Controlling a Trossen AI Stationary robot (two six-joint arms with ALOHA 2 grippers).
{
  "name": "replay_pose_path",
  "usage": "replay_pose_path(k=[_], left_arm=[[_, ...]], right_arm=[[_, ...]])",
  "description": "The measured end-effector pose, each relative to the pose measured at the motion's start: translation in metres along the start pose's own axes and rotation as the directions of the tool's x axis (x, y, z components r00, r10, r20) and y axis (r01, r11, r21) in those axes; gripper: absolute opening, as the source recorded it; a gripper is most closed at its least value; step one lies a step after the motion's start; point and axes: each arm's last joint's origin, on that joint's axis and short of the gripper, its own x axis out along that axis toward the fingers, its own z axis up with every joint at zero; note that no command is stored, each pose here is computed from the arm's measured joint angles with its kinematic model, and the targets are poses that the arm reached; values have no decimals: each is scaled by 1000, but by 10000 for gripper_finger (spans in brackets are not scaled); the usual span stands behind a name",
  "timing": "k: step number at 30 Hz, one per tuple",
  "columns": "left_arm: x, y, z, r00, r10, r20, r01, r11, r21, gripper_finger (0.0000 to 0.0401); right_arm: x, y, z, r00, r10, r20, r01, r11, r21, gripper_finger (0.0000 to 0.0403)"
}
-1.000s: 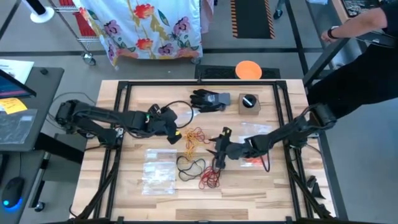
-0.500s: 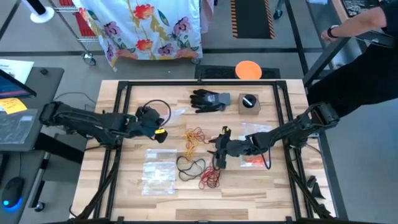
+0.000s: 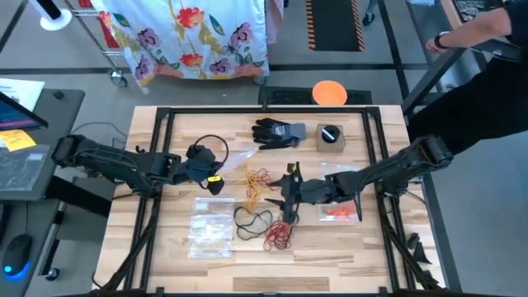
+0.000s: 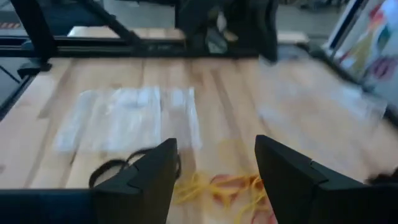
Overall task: Sort rubber bands
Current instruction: Open the transparent zip bag
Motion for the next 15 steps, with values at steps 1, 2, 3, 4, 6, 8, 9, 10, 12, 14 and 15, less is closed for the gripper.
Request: replay_pose_path(k=[1,2,3,4,6,8,9,10,12,14,15], left_arm=[[0,-1,1,1000,-11,8,11,1000,-7,0],[0,-2,2,1000,-26,15,27,1000,-9,0],[-1,-4,3,999,-43,21,43,999,-10,0],[-1,-6,4,997,-64,34,64,998,-17,0],[0,-15,8,988,-140,65,141,990,-14,0],[3,-24,8,976,-210,63,209,978,21,0],[6,-27,7,970,-235,55,233,972,38,0],[8,-29,6,968,-248,44,245,968,52,0],[13,-31,5,970,-240,35,237,970,57,0],[17,-31,4,974,-226,26,224,973,58,0],[19,-30,4,976,-219,23,217,974,59,0]], right_arm=[[0,-1,8,1000,-17,4,17,1000,-18,217],[0,-3,17,999,-41,17,42,998,-38,217],[0,-4,24,997,-69,24,70,996,-63,217],[2,-7,30,995,-96,30,98,991,-88,217],[7,-15,39,991,-126,50,131,984,-116,217],[14,-22,39,988,-149,33,152,976,-153,217],[17,-25,40,987,-156,35,160,975,-152,217],[19,-29,42,986,-162,36,166,975,-148,217],[19,-35,48,985,-172,29,174,974,-145,217],[19,-39,54,987,-157,37,161,978,-134,217],[21,-41,54,989,-148,25,150,980,-132,217]])
